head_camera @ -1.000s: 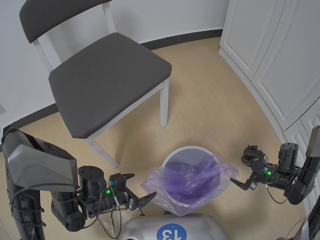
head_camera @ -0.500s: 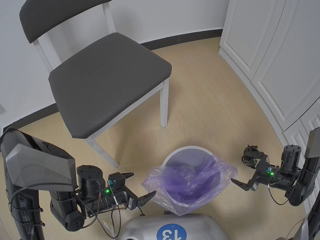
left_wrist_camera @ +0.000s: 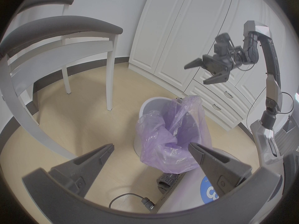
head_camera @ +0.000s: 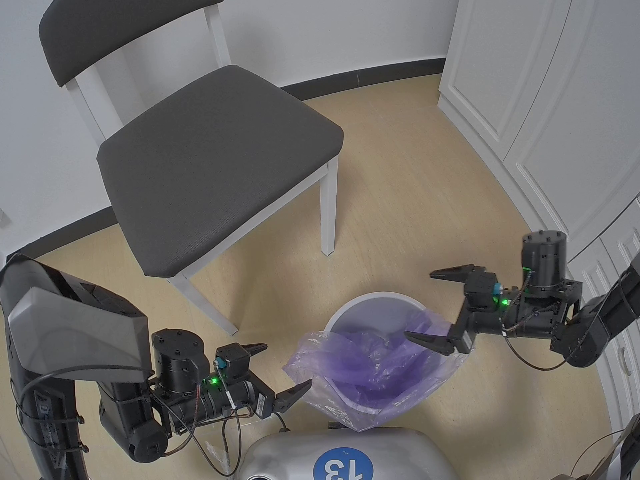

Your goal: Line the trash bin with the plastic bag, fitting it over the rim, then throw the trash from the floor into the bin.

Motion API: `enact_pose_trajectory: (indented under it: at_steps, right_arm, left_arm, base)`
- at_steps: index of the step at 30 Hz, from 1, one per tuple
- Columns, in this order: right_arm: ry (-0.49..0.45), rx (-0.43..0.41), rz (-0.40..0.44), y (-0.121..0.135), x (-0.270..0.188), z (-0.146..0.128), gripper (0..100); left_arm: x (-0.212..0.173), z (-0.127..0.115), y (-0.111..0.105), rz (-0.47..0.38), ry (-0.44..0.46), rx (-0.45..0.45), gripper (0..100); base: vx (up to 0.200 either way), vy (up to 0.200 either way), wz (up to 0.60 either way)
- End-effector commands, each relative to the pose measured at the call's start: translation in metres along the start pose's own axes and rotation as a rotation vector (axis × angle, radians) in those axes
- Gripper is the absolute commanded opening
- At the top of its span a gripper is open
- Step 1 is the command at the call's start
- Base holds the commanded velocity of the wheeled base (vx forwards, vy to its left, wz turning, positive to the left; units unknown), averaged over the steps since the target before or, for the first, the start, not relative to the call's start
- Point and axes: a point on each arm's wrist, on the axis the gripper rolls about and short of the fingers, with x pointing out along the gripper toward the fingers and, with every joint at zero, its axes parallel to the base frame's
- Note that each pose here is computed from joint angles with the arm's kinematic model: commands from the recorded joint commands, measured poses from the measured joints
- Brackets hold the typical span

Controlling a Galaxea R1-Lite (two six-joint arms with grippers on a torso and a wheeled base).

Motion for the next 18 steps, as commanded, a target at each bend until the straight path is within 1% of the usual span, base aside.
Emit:
enact_pose_trajectory:
  at_steps: [1,2,4,5,9,10,11,12,13,18]
  right_arm:
    - [-0.006,-0.041,0.064,0.013,0.038,0.018,100]
    - [0.018,-0.055,0.089,0.017,0.055,0.010,100]
    - [0.049,-0.066,0.113,0.019,0.069,-0.001,100]
    - [0.055,-0.071,0.116,0.019,0.072,-0.004,100]
    - [0.122,-0.108,0.141,0.017,0.094,-0.037,100]
    - [0.122,-0.108,0.141,0.017,0.094,-0.037,100]
    - [0.138,-0.118,0.142,0.015,0.097,-0.045,100]
    - [0.138,-0.118,0.142,0.015,0.097,-0.045,100]
    - [0.150,-0.131,0.141,0.012,0.099,-0.051,100]
    - [0.184,-0.134,0.166,0.014,0.098,-0.056,100]
  left_arm:
    - [-0.003,0.006,-0.001,0.001,-0.030,0.009,100]
    - [-0.004,0.008,-0.001,0.003,-0.039,0.009,100]
    - [-0.006,0.011,0.000,0.004,-0.049,0.011,100]
    - [-0.006,0.011,0.000,0.006,-0.052,0.012,100]
    - [-0.009,0.015,0.000,0.009,-0.067,0.015,100]
    - [-0.009,0.015,0.000,0.009,-0.067,0.015,100]
    - [-0.010,0.015,0.000,0.009,-0.065,0.015,100]
    - [-0.010,0.015,0.000,0.009,-0.065,0.015,100]
    - [-0.011,0.017,-0.001,0.009,-0.071,0.016,100]
    - [-0.010,0.016,0.000,0.009,-0.070,0.016,100]
  base:
    - [0.000,0.000,0.00]
    - [0.000,0.000,0.00]
    - [0.000,0.000,0.00]
    - [0.000,0.000,0.00]
    - [0.000,0.000,0.00]
    - [0.000,0.000,0.00]
    - [0.000,0.000,0.00]
    - [0.000,0.000,0.00]
    - [0.000,0.000,0.00]
    - [0.000,0.000,0.00]
